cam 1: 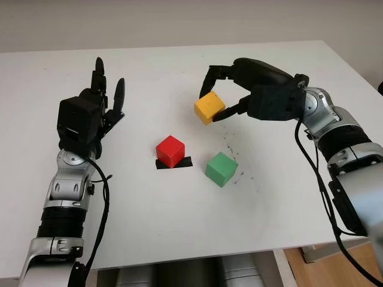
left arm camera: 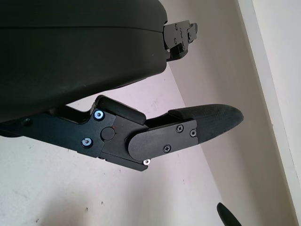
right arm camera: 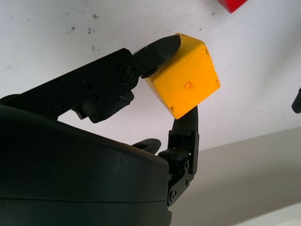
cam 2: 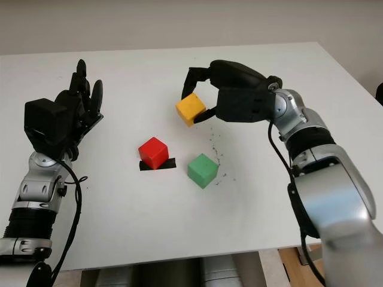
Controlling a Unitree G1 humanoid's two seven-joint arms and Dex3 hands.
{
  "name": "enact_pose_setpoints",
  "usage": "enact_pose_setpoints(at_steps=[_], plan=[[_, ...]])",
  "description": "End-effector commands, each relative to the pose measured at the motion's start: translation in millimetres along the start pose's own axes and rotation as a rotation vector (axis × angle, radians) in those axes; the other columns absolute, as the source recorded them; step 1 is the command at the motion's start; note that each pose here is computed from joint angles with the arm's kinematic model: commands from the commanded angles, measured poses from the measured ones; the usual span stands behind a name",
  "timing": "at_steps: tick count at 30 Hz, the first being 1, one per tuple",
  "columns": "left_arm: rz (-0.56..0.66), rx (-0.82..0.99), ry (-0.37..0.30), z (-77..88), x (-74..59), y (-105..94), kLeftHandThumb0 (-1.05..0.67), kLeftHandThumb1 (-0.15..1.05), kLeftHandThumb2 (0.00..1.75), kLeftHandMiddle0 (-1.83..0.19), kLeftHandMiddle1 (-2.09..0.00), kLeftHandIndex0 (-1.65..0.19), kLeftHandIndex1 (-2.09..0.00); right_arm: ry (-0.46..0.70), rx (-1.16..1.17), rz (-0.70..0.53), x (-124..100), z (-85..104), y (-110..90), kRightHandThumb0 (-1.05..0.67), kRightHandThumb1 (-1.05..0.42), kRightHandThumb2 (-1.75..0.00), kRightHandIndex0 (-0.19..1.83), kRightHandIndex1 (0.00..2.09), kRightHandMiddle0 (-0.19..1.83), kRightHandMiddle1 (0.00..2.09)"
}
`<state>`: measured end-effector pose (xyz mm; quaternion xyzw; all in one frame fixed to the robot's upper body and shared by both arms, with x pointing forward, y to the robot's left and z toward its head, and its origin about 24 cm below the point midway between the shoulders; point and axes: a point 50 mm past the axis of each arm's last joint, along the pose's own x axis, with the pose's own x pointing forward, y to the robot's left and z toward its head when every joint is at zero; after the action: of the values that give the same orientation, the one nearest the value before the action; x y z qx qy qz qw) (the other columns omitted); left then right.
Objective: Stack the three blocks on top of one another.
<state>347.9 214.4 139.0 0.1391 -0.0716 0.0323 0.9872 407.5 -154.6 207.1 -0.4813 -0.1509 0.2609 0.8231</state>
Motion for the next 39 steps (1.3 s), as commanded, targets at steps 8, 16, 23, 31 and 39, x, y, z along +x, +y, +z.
enact_pose_setpoints(at_steps=[8,16,23,31,39], plan=[[0.008,0.014,-0.026,6.3,0.7,0.6,-0.77,1.05,0.67,0.19,0.0,0.19,0.0,-0.048,0.216,0.09,18.6,23.2,4.1,-0.43,-0.93,-0.05,0.26,0.1,0.38,1.5],[0.017,0.003,-0.036,5.7,0.3,1.7,-0.76,1.05,0.67,0.19,0.0,0.19,0.0,-0.047,0.395,0.213,30.2,30.6,26.9,-0.48,-0.92,-0.05,0.24,0.07,0.4,1.58],[0.022,-0.006,-0.037,5.6,1.5,1.9,-0.76,1.05,0.67,0.19,0.0,0.19,0.0,-0.044,0.473,0.294,34.6,33.4,42.9,-0.49,-0.91,-0.05,0.25,0.07,0.45,1.57],[0.025,-0.005,-0.04,5.4,1.1,0.9,-0.76,1.05,0.67,0.19,0.0,0.19,0.0,-0.008,0.505,0.351,35.6,32.1,53.5,-0.51,-0.9,-0.05,0.24,0.06,0.47,1.54],[0.031,-0.01,-0.042,6.1,0.9,1.1,-0.76,1.05,0.67,0.19,0.0,0.19,0.0,0.012,0.474,0.367,34.8,30.3,57.0,-0.49,-0.9,-0.05,0.25,0.06,0.49,1.49]])
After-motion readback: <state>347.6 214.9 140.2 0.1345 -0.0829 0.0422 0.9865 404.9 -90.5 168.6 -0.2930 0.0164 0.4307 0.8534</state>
